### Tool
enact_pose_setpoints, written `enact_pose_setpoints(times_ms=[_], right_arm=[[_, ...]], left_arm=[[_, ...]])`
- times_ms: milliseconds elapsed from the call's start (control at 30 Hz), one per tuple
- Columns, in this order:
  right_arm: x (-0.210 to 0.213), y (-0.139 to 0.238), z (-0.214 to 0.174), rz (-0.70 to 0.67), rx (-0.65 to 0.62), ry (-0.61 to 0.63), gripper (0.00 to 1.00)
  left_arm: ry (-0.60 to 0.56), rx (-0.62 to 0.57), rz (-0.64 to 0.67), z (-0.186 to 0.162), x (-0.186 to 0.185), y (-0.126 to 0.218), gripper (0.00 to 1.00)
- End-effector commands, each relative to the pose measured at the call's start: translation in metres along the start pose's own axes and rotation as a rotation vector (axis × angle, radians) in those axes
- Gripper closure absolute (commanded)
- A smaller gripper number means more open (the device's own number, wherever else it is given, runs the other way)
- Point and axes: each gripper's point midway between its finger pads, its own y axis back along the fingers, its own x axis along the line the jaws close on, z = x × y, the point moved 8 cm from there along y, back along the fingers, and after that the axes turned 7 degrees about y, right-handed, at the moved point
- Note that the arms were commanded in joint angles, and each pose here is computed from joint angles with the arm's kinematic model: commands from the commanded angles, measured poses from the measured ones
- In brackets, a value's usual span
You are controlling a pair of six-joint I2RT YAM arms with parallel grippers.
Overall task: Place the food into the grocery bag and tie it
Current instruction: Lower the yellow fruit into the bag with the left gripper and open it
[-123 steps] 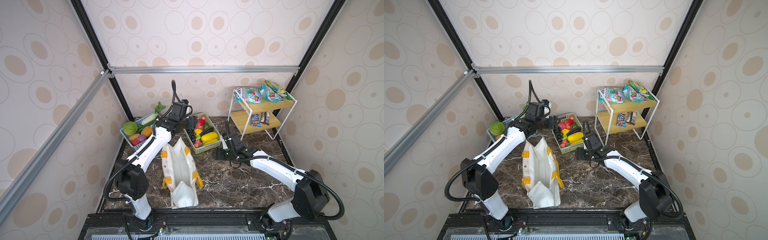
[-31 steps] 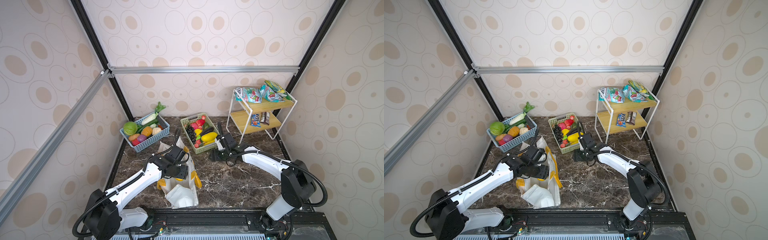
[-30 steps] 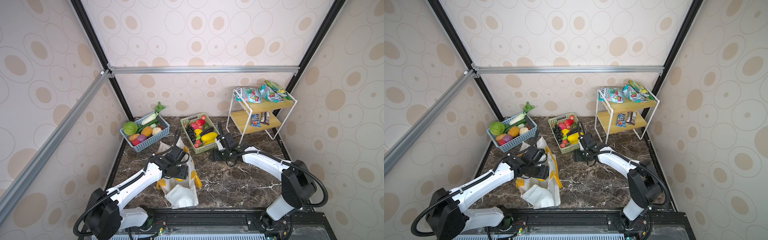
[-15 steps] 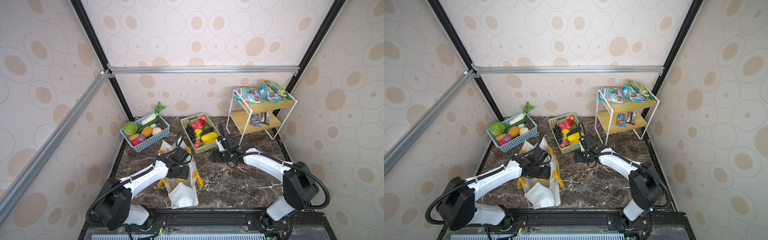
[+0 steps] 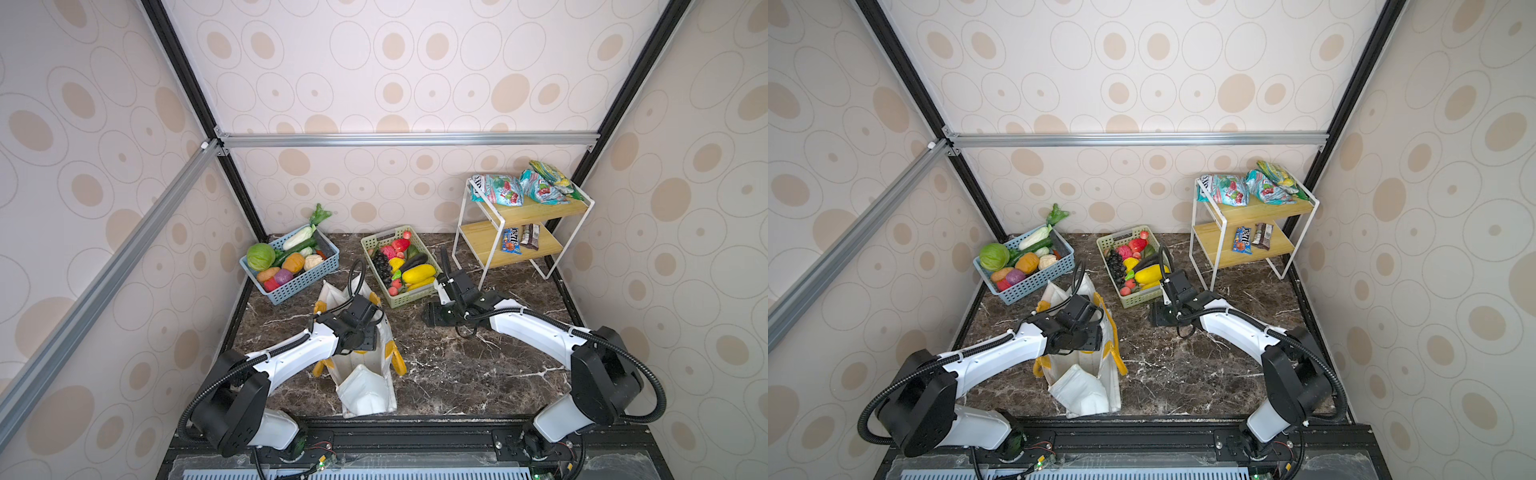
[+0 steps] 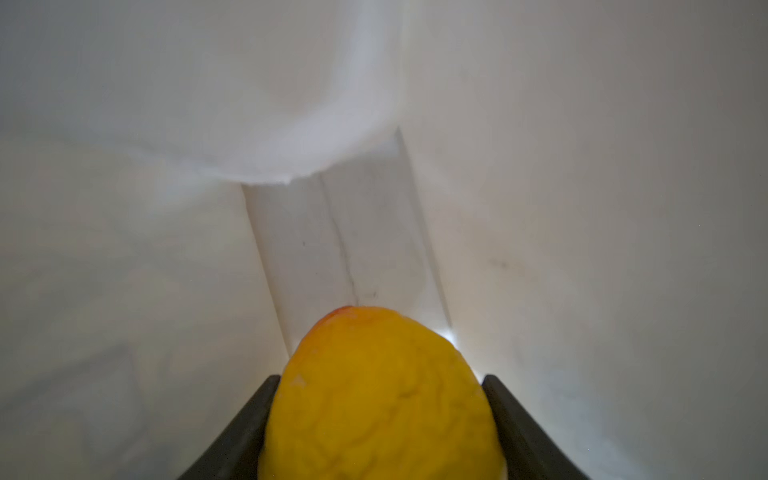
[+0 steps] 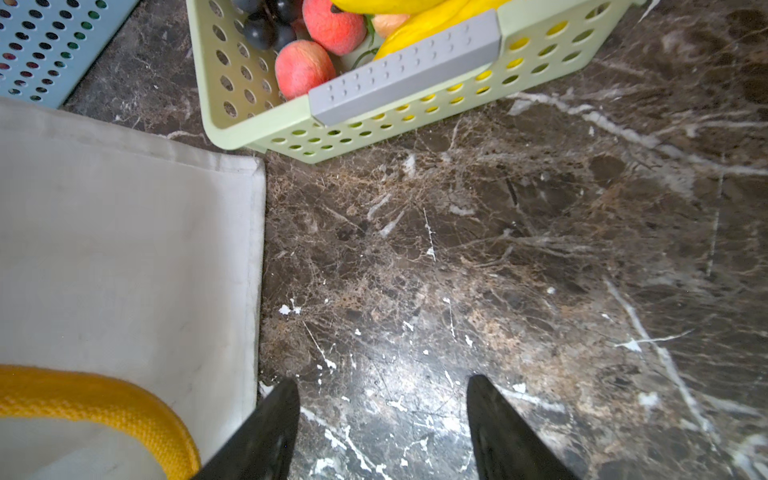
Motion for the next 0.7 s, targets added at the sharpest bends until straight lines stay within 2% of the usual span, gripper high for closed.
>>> enact_pose_setpoints(times_ms=[0,367,667], right_arm=[[-0.002,0.008,-0.002,-0.013,-0.018,-0.012,0.33],[-0.005,0.006,-0.007,-0.028,-0.011,-0.018,0.33],[-0.007,0.006,-0.009,-0.036,-0.004,-0.018,0.33]], left_arm=[[0.066,-0.084,0.015,0.011,0.000,-0.004,0.39],[0.138,-0.226,-0.004,0.015,0.005,-0.009,0.34],[0.170,-0.269,-0.013,0.023,-0.001,-0.021,0.33]])
